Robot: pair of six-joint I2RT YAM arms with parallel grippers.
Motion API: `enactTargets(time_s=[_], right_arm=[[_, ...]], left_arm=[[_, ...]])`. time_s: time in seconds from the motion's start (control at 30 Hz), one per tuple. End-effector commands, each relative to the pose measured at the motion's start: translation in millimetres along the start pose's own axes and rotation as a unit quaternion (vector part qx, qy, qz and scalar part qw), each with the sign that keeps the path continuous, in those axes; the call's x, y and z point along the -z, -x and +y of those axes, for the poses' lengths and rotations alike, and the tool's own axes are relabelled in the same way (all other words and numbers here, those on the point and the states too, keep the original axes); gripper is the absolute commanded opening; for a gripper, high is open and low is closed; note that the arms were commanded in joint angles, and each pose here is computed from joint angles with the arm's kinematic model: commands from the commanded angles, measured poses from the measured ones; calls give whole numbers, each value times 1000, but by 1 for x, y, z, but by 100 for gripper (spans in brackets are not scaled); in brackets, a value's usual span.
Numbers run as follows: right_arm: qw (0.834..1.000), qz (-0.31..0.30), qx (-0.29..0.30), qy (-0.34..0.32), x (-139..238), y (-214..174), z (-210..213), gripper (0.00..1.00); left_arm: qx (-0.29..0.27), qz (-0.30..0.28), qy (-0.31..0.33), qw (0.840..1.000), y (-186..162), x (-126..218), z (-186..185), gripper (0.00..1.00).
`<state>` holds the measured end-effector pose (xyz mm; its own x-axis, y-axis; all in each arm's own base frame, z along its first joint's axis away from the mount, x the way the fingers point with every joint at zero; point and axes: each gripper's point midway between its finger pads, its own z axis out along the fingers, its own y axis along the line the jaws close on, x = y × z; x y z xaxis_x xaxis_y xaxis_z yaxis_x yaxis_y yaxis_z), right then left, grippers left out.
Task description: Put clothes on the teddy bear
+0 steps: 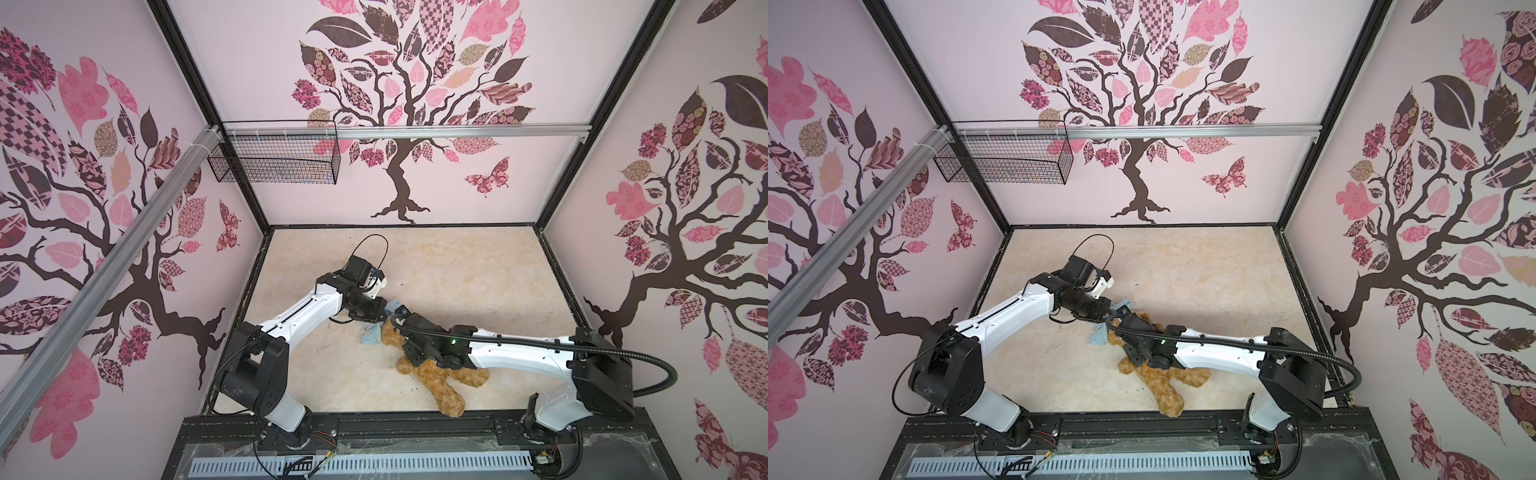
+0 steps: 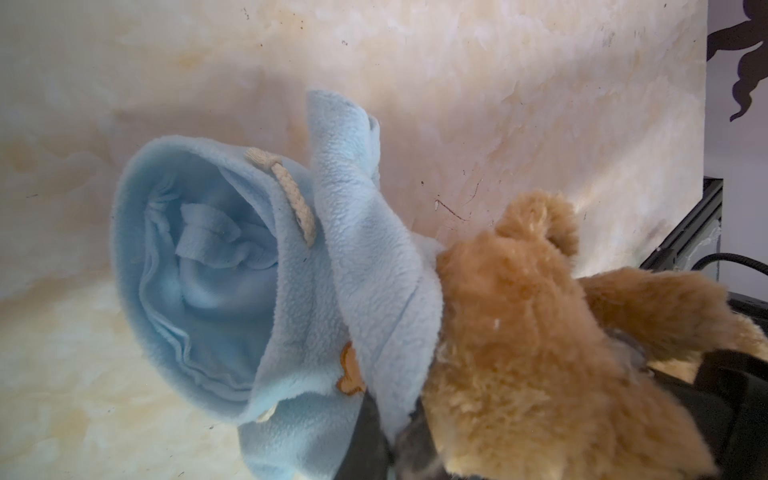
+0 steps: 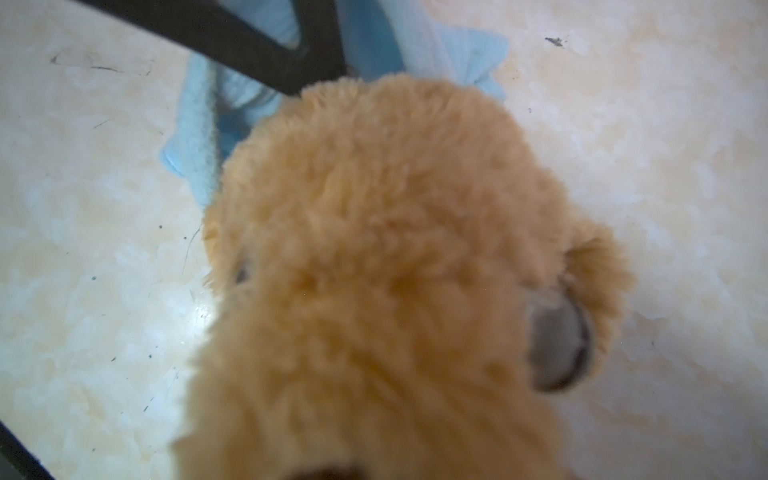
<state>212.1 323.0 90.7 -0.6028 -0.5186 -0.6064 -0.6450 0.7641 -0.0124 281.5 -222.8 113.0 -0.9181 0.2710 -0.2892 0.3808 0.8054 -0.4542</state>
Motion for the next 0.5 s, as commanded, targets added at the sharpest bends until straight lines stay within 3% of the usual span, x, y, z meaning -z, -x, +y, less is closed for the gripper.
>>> enactTargets(time_s=[0.0, 0.17, 0.27, 0.47], right_arm=[[998, -6, 33, 45, 8, 1, 16, 9], [986, -25, 66, 148, 35, -2, 36, 10], [973, -28, 52, 224, 53, -7, 43, 10], [948, -40, 7, 314, 87, -11, 36, 10]], left_arm=[[-3, -12, -16, 1000, 12, 1, -9, 0], [-35, -12, -8, 999, 7, 0, -5, 0], [-78, -13, -7, 997, 3, 2, -5, 0], [-140, -1, 28, 990, -8, 8, 6, 0]])
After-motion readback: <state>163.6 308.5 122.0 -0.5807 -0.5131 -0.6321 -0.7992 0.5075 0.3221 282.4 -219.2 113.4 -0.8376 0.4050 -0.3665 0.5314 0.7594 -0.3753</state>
